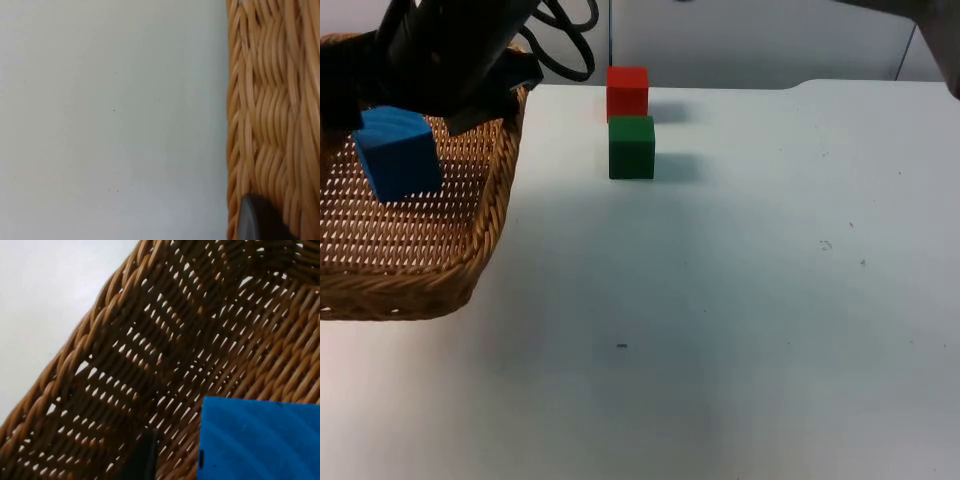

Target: Pick up the basket with the left hand and place the blue cube into the basket with the right hand.

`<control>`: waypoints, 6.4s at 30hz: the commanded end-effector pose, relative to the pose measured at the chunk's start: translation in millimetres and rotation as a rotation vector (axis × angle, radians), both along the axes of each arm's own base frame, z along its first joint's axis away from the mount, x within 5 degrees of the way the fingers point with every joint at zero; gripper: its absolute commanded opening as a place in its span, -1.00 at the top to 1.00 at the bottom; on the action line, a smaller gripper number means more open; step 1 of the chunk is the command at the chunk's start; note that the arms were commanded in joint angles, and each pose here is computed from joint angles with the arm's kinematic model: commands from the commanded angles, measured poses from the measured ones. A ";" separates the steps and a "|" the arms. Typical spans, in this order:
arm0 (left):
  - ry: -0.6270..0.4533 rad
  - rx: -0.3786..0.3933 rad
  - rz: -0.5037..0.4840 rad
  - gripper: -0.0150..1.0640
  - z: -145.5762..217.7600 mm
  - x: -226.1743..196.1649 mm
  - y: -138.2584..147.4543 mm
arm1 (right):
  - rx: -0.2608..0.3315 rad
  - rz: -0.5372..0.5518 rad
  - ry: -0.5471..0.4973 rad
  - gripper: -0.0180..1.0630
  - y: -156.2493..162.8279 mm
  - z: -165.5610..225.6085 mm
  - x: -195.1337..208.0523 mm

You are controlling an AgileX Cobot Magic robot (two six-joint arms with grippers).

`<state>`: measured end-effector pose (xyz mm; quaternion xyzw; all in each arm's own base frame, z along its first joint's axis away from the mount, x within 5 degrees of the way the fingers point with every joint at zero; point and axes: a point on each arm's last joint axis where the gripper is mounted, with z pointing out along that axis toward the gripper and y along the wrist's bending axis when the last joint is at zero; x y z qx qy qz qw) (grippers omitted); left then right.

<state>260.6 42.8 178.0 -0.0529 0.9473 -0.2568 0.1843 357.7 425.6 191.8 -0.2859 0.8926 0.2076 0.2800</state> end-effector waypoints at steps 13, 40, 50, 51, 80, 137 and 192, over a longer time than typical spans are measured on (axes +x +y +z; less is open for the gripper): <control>-0.013 -0.038 0.023 0.98 4.1 1.3 -2.9 | -0.039 0.158 -0.151 -0.93 -14.2 75.3 -15.9; -0.018 -0.047 0.024 0.98 4.6 1.7 -3.4 | -0.021 0.245 -0.473 -0.92 -107.0 153.2 -85.8; -0.046 -0.002 0.059 0.98 3.7 5.7 -0.3 | 0.000 0.240 -0.467 -0.93 -162.2 110.9 -134.9; -0.046 -0.002 0.059 0.98 3.7 5.7 -0.3 | 0.000 0.240 -0.467 -0.93 -162.2 110.9 -134.9; 0.010 0.074 0.046 0.98 -50.8 23.9 1.7 | 0.300 0.126 -0.671 -0.93 -310.0 144.8 -259.9; -0.704 0.372 0.170 -0.44 197.3 -80.7 -21.0 | 0.333 0.121 -0.711 -0.93 -324.2 153.8 -271.9; -0.666 0.559 0.244 -0.44 102.4 -269.8 -38.1 | 0.084 0.213 -0.606 -0.93 -355.5 135.1 -296.2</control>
